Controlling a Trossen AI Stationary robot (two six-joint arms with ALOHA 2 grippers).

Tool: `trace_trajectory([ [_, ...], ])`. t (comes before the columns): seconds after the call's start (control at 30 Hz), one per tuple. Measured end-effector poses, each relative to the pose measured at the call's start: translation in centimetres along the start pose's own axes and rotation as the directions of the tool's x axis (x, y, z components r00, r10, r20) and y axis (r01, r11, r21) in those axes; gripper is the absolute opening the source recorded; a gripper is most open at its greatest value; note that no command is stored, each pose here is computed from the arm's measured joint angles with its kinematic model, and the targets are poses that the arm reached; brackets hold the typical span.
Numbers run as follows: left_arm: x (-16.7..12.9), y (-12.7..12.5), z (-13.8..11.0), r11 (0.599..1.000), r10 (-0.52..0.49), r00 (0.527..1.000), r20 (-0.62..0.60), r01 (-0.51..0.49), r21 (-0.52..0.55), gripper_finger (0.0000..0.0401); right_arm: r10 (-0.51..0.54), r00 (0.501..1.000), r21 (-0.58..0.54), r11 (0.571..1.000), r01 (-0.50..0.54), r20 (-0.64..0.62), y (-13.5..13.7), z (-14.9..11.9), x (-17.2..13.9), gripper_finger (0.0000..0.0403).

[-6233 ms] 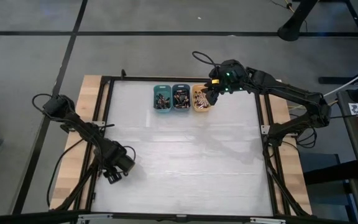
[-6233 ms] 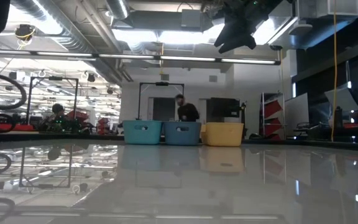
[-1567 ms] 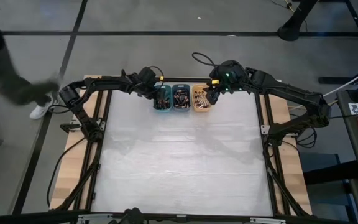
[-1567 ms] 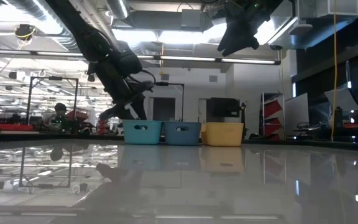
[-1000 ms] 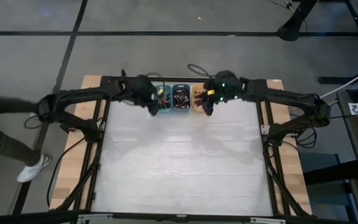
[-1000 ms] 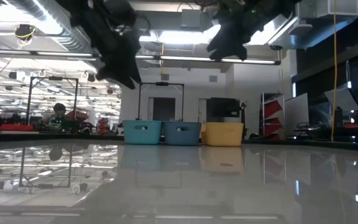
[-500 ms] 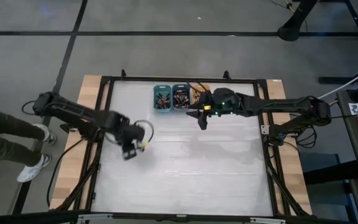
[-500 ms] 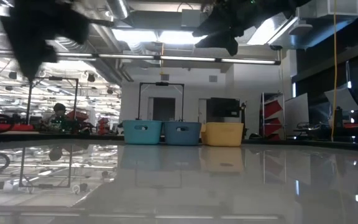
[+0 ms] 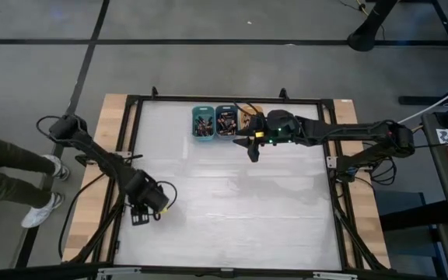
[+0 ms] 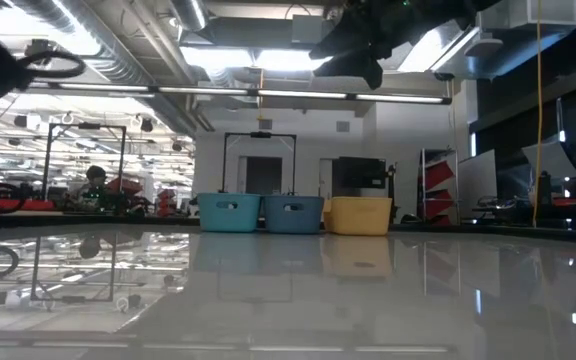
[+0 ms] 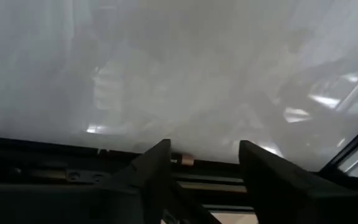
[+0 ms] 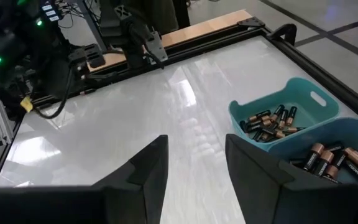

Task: Sort batteries
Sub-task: Put the brown battery into the green bin

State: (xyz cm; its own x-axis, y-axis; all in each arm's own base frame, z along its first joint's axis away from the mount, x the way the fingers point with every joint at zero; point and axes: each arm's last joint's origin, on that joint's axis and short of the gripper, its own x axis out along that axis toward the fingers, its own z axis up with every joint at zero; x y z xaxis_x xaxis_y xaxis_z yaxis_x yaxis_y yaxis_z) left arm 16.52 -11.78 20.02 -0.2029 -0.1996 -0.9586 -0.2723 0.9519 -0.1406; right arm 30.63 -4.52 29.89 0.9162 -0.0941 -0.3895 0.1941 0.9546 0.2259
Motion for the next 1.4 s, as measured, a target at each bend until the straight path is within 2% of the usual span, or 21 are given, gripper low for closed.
trace_trajectory([
  [0.07,0.6,-0.4,-0.2,1.000,0.018,1.000,-0.016,-0.018,0.013,0.0194,-0.008,1.000,0.000,1.000,0.008,0.002,0.0,0.0,0.0,0.0160],
  [0.23,2.8,-0.6,-0.3,0.995,0.080,0.993,-0.090,-0.084,-0.044,0.0251,-0.008,1.000,0.007,1.000,0.008,0.005,0.0,0.0,0.0,0.0160],
  [0.37,4.7,-0.5,-0.1,0.994,0.112,0.967,-0.230,-0.107,0.036,0.0279,-0.010,1.000,0.040,0.999,0.010,0.006,0.0,0.0,0.0,0.0160],
  [0.5,6.5,-0.6,0.5,0.986,0.163,0.928,-0.336,-0.139,0.095,0.0282,-0.030,0.999,0.080,0.996,0.029,0.011,-0.1,0.1,0.0,0.0160],
  [0.77,8.7,-0.6,0.7,0.960,0.260,0.865,-0.429,-0.182,0.214,0.0280,-0.036,0.999,0.164,0.986,0.034,0.012,-0.1,0.1,0.0,0.0160],
  [1.0,9.3,-1.5,0.3,0.958,0.224,0.886,-0.406,-0.124,0.258,0.0280,-0.053,0.998,0.193,0.980,0.049,0.016,-0.1,0.1,0.0,0.0160],
  [1.4,9.7,-2.1,-0.4,0.948,0.240,0.889,-0.390,-0.130,0.289,0.0280,-0.101,0.995,0.212,0.973,0.093,0.027,-0.3,0.1,0.0,0.0160],
])
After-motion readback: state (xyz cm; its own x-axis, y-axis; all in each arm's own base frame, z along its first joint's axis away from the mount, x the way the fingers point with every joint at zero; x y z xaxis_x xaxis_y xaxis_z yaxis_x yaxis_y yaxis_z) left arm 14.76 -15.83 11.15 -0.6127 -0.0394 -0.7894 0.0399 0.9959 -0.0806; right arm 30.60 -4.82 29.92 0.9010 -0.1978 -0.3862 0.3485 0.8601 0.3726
